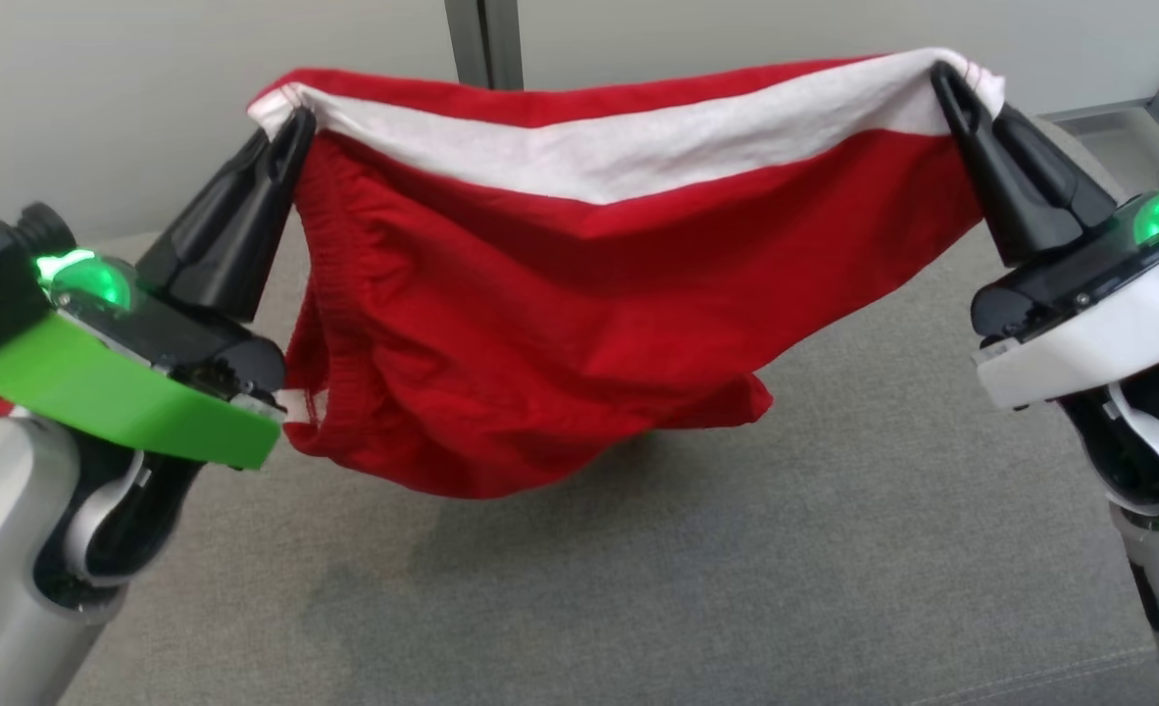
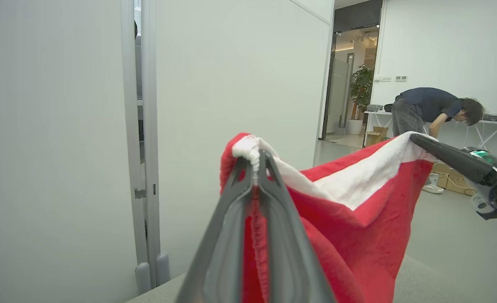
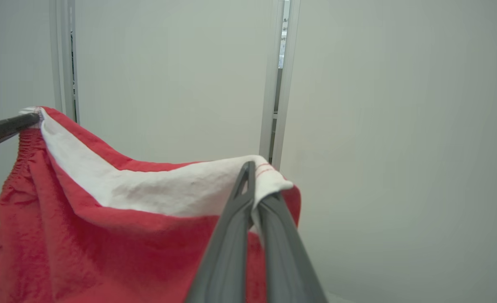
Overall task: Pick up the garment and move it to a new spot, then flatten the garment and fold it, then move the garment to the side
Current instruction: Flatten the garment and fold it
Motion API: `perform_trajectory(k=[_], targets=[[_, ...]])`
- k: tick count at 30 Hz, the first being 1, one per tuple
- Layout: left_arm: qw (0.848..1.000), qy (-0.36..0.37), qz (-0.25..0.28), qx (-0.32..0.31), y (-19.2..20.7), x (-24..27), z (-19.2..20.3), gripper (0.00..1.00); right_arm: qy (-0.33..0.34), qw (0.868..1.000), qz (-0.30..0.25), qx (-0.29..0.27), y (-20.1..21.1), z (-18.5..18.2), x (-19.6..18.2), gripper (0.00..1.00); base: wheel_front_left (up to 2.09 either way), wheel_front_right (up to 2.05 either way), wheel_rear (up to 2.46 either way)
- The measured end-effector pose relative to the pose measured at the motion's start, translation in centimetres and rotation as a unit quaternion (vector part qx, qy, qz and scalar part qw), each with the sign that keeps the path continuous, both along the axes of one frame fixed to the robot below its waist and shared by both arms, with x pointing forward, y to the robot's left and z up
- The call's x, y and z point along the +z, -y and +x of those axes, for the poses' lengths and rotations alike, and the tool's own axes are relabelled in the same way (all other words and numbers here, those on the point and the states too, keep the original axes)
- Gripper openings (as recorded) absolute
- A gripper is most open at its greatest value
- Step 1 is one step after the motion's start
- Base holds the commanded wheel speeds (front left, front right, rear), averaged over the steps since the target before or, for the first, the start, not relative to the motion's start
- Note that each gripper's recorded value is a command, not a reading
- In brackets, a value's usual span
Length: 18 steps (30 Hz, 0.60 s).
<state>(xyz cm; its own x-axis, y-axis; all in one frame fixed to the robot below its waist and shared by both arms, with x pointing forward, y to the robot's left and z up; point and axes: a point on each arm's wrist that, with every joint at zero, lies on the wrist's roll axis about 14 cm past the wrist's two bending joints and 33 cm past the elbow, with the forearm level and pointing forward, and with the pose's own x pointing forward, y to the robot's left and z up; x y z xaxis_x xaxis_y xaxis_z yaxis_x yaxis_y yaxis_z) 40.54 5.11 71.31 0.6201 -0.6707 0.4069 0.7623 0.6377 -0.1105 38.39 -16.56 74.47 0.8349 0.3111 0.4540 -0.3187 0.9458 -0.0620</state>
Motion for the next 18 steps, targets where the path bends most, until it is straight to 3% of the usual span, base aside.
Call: perform_trajectory(k=[4,10,18], targets=[[1.000,0.007,0.014,0.008,-0.3,1.0,1.3,0.00,-0.009,1.000,0.021,0.004,0.2,1.3,0.3,0.00,0.00,0.00,0.00],[0.999,-0.012,0.025,0.026,-0.4,0.4,5.6,0.00,-0.046,0.999,0.025,-0.003,0.5,6.4,-1.4,0.00,0.00,0.00,0.00],[0.999,0.018,0.011,0.049,1.3,1.6,13.8,0.00,0.012,0.999,0.017,-0.035,0.8,15.0,1.3,0.00,0.00,0.00,0.00]])
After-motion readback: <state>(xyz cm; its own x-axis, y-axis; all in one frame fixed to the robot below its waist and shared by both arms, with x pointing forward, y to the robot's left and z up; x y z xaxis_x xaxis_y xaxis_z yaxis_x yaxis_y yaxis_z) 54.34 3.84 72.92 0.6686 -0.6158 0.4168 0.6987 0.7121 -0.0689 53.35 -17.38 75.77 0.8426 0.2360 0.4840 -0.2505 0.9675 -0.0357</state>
